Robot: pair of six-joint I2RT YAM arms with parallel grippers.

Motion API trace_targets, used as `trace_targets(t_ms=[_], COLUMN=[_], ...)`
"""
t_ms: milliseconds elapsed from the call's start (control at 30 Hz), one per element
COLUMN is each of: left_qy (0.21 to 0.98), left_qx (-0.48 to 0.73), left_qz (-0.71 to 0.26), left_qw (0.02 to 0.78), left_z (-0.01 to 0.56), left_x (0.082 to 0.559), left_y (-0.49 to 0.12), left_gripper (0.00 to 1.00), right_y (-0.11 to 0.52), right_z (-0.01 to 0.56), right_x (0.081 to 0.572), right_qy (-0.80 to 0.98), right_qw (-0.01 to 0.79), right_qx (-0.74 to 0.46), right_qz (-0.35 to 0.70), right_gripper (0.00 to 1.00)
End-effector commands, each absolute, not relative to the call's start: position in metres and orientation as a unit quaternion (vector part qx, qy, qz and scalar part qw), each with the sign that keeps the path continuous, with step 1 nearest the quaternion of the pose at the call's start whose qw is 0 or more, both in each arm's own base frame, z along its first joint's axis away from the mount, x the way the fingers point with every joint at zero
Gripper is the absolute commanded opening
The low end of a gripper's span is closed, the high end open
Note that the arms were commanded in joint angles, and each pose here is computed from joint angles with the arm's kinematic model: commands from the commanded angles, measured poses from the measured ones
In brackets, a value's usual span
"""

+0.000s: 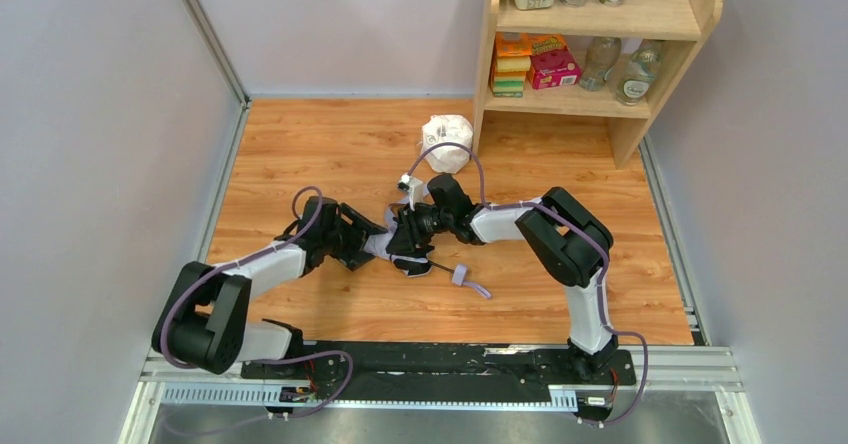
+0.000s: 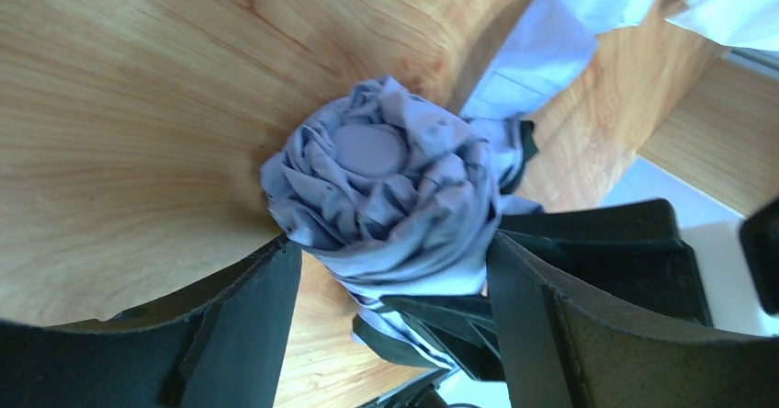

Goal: Put away the umbrella

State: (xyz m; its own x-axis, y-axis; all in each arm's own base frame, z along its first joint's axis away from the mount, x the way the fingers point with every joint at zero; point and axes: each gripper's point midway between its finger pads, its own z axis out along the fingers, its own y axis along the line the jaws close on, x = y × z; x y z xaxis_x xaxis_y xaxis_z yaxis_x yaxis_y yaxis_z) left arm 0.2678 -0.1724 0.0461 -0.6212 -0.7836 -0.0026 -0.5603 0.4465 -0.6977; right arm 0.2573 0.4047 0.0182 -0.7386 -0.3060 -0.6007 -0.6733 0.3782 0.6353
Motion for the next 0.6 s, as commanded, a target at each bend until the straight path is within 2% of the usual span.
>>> trace_targets(t_ms=[0,300,367,433,467,500,533,567], left_qy=[0.830,0.877,0.891,0.897,0.899,0.901,0.904,0.908], left_qx=[-0.402,-0.416,-0.408,-0.406,-0.408,-0.404,-0.402,-0.397], left_qz=[-0.340,-0.212,-0.174,-0.155,-0.143,-0.146,-0.137,-0.128], left_qw=[0.183,0.110,0.095,0.076,0.063,0.058,0.045,0.035], left_z=[0.045,-0.026,-0.043,-0.057,-0.066,-0.069,-0.075,-0.077], left_x=[0.283,0.232,0.217,0.206,0.200,0.197,0.191,0.186], left_y=[-0.176,-0.160,-0.154,-0.151,-0.149,-0.150,-0.149,-0.148], left_gripper=[0.80,0.80,0.74,0.61,0.48,0.44,0.32,0.28], right_y=[0.292,0.296,0.296,0.297,0.298,0.298,0.299,0.301], right_z=[-0.118,-0.114,-0.111,-0.109,-0.108,-0.107,-0.105,-0.103], right_x=[0.163,0.166,0.167,0.169,0.169,0.169,0.170,0.170], right_qy=[0.930,0.927,0.926,0.925,0.923,0.923,0.921,0.919], right_qw=[-0.040,-0.035,-0.031,-0.027,-0.027,-0.025,-0.022,-0.020], right_qx=[-0.248,-0.253,-0.256,-0.258,-0.262,-0.264,-0.266,-0.270], right_qz=[0.268,0.275,0.277,0.278,0.280,0.281,0.282,0.286], right_gripper=[0.00,0.00,0.00,0.00,0.00,0.00,0.00,0.00])
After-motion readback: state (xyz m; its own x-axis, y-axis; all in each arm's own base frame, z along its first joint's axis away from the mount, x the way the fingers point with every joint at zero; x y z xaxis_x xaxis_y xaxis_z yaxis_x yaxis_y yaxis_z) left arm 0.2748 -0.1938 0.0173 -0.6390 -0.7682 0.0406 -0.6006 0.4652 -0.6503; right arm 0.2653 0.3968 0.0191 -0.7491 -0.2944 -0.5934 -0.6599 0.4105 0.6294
